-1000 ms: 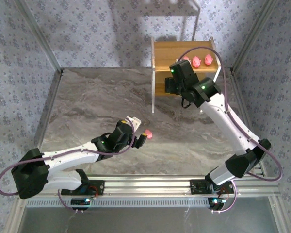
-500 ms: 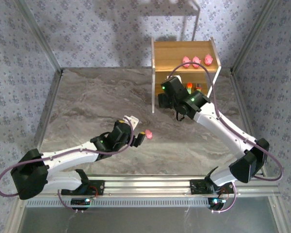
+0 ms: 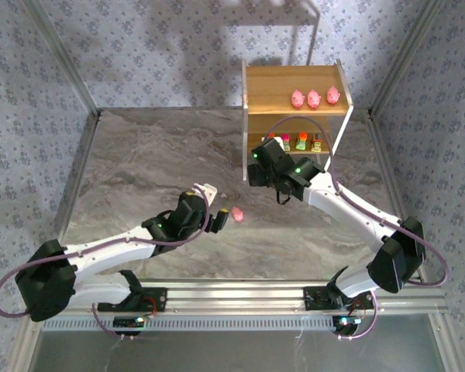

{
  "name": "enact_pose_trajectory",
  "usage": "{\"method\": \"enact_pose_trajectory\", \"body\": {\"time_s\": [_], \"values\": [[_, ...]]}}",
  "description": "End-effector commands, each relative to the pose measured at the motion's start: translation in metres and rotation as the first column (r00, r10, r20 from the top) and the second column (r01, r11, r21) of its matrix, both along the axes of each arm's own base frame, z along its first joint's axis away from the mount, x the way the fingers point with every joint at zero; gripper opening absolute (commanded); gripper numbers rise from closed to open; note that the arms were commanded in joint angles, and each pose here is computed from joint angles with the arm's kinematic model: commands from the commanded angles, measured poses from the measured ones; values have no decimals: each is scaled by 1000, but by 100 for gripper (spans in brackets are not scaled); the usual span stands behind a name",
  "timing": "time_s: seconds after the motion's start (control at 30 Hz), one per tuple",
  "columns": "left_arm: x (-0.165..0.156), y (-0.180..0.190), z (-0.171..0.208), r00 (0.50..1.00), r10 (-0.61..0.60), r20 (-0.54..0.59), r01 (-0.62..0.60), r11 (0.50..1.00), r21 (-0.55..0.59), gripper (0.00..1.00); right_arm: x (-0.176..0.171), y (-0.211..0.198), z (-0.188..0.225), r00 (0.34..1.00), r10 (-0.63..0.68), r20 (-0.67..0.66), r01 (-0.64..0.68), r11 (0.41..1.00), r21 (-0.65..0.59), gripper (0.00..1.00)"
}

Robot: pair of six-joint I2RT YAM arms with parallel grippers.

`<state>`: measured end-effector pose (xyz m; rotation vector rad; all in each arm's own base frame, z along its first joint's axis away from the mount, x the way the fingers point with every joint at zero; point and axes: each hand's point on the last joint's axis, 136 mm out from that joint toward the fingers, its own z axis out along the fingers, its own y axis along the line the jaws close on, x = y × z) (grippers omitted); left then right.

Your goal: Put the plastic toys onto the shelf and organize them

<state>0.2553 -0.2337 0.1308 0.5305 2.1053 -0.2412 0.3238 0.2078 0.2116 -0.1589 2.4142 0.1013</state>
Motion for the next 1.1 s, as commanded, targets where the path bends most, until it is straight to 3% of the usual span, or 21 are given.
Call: {"method": "enact_pose_trajectory", "body": {"time_s": [0.0,0.53,1.07], "values": [[2,6,4,1000,28,-1,-28,999,-34,99,-2,8,-7,1000,-2,-8,2,999,39,82],[6,19,6,997,69,-16,-70,995,-77,100,-10,27,-60,993,29,-117,-27,999,19,86],[8,22,2,996,81,-36,-84,993,-85,100,-20,57,-91,983,90,-158,-90,996,6,81]]}}
